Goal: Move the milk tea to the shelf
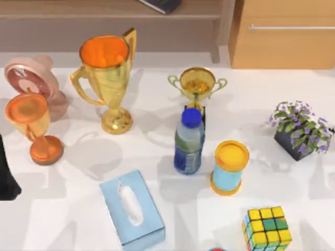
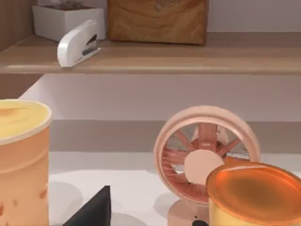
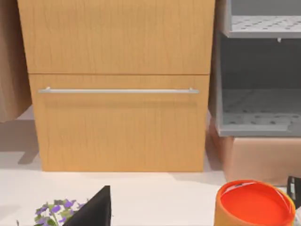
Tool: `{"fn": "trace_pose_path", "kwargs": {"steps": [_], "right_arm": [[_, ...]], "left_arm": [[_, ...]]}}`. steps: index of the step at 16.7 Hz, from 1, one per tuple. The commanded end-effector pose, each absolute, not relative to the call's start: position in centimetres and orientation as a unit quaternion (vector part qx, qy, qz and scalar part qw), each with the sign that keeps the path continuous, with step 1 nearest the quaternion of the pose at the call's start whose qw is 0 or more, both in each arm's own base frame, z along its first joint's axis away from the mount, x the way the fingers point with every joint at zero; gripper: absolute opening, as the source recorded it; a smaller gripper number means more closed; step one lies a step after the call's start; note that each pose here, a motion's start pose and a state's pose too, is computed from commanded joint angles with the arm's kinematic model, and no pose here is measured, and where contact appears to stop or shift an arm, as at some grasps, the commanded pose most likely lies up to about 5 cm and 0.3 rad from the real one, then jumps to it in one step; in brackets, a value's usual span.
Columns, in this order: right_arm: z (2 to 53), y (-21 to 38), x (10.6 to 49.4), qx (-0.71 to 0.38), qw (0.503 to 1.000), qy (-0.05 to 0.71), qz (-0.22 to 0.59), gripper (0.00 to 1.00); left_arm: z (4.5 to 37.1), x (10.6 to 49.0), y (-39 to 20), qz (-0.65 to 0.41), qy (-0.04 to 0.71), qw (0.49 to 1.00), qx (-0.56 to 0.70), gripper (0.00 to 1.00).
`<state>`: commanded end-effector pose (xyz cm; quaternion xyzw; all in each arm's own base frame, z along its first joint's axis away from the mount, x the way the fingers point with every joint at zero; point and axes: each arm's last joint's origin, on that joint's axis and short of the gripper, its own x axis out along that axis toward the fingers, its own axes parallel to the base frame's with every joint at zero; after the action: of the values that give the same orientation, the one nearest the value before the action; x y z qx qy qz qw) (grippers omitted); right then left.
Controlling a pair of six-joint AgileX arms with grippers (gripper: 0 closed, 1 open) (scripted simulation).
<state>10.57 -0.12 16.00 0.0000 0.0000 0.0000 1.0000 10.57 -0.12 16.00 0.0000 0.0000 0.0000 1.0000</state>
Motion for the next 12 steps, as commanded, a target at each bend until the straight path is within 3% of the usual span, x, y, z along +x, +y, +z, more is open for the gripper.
{"fn": "trace_pose_path", "kwargs": {"steps": [7, 12], "right_arm": [[16.0, -0.1, 10.6, 0.0, 1.0, 0.0, 0.0, 1.0], [16.0, -0.1, 10.6, 0.0, 1.0, 0.0, 0.0, 1.0]], "left_arm": [[17.2, 11.4, 0.5, 0.001, -0.005, 1.0, 0.004, 1.0], [18.7, 14.6, 2.5, -0.003, 0.01, 1.0, 0.008, 1.0]]}}
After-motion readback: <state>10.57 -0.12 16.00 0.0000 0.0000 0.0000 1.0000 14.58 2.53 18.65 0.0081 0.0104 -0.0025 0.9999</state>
